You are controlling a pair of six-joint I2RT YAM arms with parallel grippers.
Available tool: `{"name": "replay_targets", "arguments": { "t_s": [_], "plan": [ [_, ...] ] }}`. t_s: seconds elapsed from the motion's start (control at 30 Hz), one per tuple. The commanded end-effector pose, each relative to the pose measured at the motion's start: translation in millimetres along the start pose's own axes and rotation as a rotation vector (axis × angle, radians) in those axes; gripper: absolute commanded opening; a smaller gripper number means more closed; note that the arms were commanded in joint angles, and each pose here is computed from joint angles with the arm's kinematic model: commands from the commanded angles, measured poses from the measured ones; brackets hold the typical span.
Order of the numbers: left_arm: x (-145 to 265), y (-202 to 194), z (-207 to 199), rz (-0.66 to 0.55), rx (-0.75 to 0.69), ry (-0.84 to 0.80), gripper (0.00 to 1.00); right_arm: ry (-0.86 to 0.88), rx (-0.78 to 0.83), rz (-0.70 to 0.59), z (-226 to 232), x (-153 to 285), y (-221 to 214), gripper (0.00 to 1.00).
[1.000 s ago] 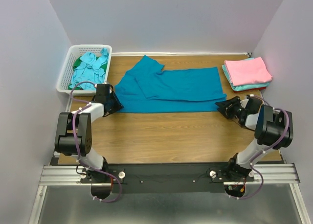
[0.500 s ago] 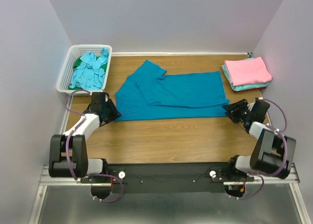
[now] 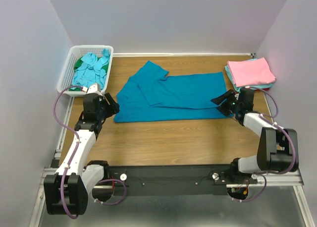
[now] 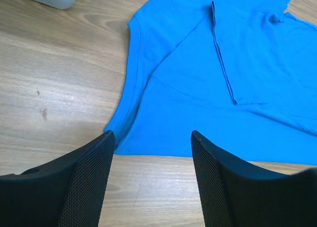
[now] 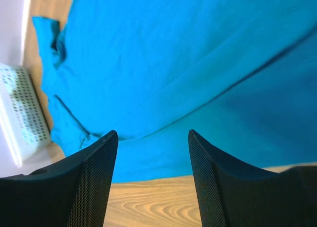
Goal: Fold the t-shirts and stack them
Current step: Fold the tshirt
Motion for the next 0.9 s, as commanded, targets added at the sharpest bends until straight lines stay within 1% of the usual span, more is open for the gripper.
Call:
{"name": "replay_targets", "arguments": {
  "t_s": [0.0, 0.13, 0.27, 0.4, 0.7, 0.87],
  "plan": [
    [-1.6, 6.1, 2.6, -0.052, -0.038, -0.007, 0.72, -0.083, -0.022, -0.013, 10.3, -19.6, 1.5, 0.66],
    [-6.5, 4.7, 2.4, -0.046, -0.038, -0.018, 0.72, -0.166, -0.083, -0.013, 4.5, -34.6, -9.3, 0.68],
    [-10.4, 3.0, 3.4, -0.032, -0.037, -0.013, 0.72, -0.196, -0.136, 0.004, -2.5, -44.2, -17.6, 0.68],
    [-11.6, 3.9, 3.0, -0.034, -0.039, -0.015, 0.72, -0.212, -0.156, 0.007, -5.7, -48.5, -23.3, 0.68],
    [-12.5, 2.9, 3.3, -0.029, -0.042, -0.016, 0.72, -0.191, -0.152, -0.013, 0.1, -51.9, -15.0, 0.66],
    [-12.5, 2.7, 3.1, -0.028, -0.040, -0.018, 0.72, -0.163, -0.137, -0.038, 8.4, -45.6, -6.8, 0.65]
  ]
}}
Point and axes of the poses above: each gripper's point midway between its finger pads, its own x axis back along the fingers, its own z axis along the line the jaws close on, y = z × x, the point moved 5 cm from there along x, back along the fingers, and after that the axes turned 15 degrees about x, right-handed, at the moved point
